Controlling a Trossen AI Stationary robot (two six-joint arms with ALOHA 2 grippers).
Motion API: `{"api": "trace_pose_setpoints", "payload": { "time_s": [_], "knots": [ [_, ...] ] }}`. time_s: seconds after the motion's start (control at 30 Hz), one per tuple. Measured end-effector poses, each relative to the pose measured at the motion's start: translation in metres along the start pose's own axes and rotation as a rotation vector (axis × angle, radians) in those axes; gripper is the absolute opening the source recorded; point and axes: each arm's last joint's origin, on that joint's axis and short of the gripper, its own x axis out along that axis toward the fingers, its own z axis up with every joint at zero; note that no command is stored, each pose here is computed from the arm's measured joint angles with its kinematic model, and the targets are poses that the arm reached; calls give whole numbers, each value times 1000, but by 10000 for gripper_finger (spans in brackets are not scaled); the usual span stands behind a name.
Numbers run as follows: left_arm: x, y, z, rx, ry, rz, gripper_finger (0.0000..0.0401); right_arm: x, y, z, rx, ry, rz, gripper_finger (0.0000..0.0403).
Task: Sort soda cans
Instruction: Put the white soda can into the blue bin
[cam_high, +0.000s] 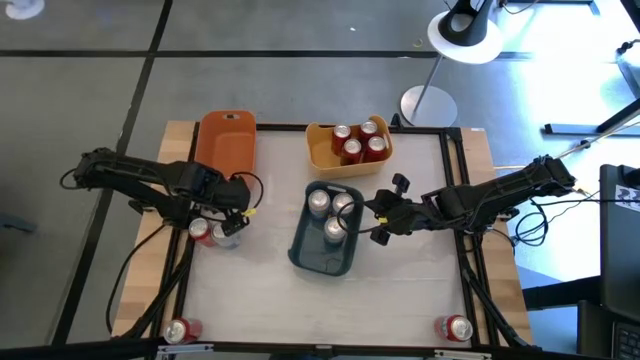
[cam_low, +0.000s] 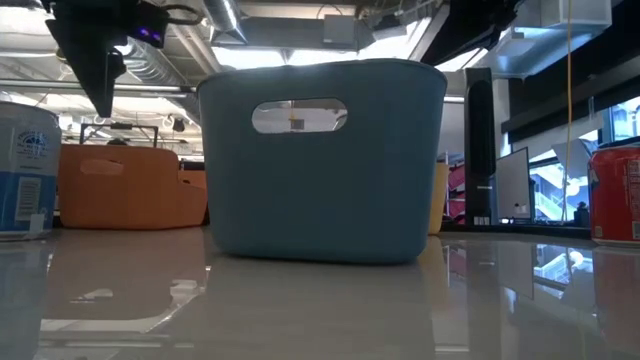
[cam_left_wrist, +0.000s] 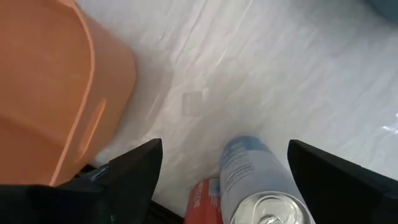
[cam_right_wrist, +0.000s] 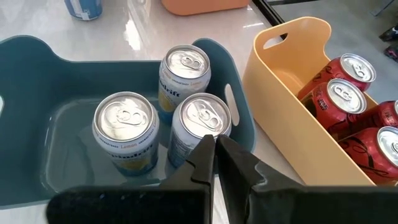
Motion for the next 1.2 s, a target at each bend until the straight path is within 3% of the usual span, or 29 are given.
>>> {"api": "trace_pose_setpoints", "payload": {
  "time_s": [0.3, 0.67, 1.2],
  "knots": [
    [10, 4, -6, -42, 56, 43, 395, 0, 0, 0, 0, 0, 0, 19],
    [24, 5, -13, -97, 95, 72, 395, 0, 0, 0, 0, 0, -1, 19],
    [22, -3, -17, -61, 143, -55, 393, 0, 0, 0, 0, -1, -3, 19]
  ]
}}
